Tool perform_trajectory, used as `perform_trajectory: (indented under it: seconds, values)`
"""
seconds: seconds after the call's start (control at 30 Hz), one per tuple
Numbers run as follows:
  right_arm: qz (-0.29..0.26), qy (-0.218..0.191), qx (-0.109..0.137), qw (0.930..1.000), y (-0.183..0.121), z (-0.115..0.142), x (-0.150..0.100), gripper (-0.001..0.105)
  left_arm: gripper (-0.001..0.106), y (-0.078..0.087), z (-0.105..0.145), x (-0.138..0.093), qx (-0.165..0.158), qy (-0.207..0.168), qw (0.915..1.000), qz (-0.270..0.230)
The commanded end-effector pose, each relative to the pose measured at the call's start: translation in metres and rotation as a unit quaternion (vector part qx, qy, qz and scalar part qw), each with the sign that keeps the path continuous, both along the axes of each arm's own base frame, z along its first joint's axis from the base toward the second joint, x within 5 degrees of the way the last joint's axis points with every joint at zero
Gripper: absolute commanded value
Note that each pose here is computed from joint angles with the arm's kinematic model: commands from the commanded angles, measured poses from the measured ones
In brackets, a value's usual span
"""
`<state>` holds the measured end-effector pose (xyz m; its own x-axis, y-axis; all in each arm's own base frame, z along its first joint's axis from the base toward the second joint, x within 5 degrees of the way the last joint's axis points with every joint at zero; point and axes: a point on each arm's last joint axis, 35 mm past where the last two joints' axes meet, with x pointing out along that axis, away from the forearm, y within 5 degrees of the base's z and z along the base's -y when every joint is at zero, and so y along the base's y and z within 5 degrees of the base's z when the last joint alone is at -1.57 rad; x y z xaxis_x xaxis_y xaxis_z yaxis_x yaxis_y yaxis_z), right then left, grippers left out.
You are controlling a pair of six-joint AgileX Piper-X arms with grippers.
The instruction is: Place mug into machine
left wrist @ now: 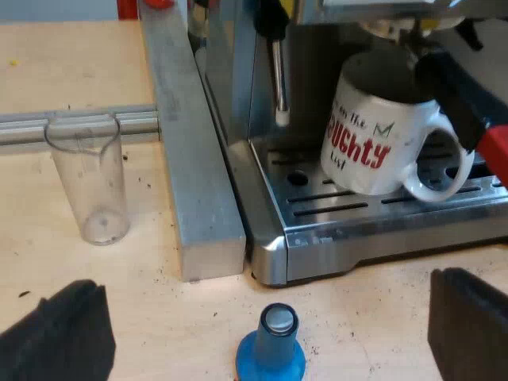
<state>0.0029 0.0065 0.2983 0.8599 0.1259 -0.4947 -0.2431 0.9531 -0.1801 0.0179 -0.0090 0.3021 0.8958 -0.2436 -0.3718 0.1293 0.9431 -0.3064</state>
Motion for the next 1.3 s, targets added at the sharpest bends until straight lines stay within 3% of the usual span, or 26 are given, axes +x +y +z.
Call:
perform_trajectory:
  seconds: [0.03,0.47,0.7,0.77,0.87,1.3]
  values:
    - [0.002,0.014,0.003,0.9999,0.0,-0.004,0.005,0.078,0.082,0.001,-0.004,0.008,0.004,-0.003,1.0,0.004]
    - [0.001,0.055,0.006,0.9985,0.0,-0.019,0.007,0.078,0.082,0.001,-0.014,0.015,0.003,0.001,1.0,0.003]
    - [0.002,0.018,0.003,0.9998,0.0,-0.01,0.009,0.078,0.082,0.001,-0.014,0.016,0.003,0.001,1.0,0.003]
    - [0.002,-0.022,0.0,0.9997,-0.001,-0.002,0.013,0.078,0.082,0.001,-0.015,0.017,0.004,-0.002,1.0,0.003]
    - [0.001,-0.048,0.0,0.9989,-0.001,0.001,0.018,0.078,0.082,0.001,-0.015,0.017,0.004,-0.003,1.0,0.003]
    - [-0.001,-0.044,0.001,0.999,-0.001,-0.004,0.021,0.078,0.082,0.001,-0.015,0.017,0.004,-0.003,1.0,0.003]
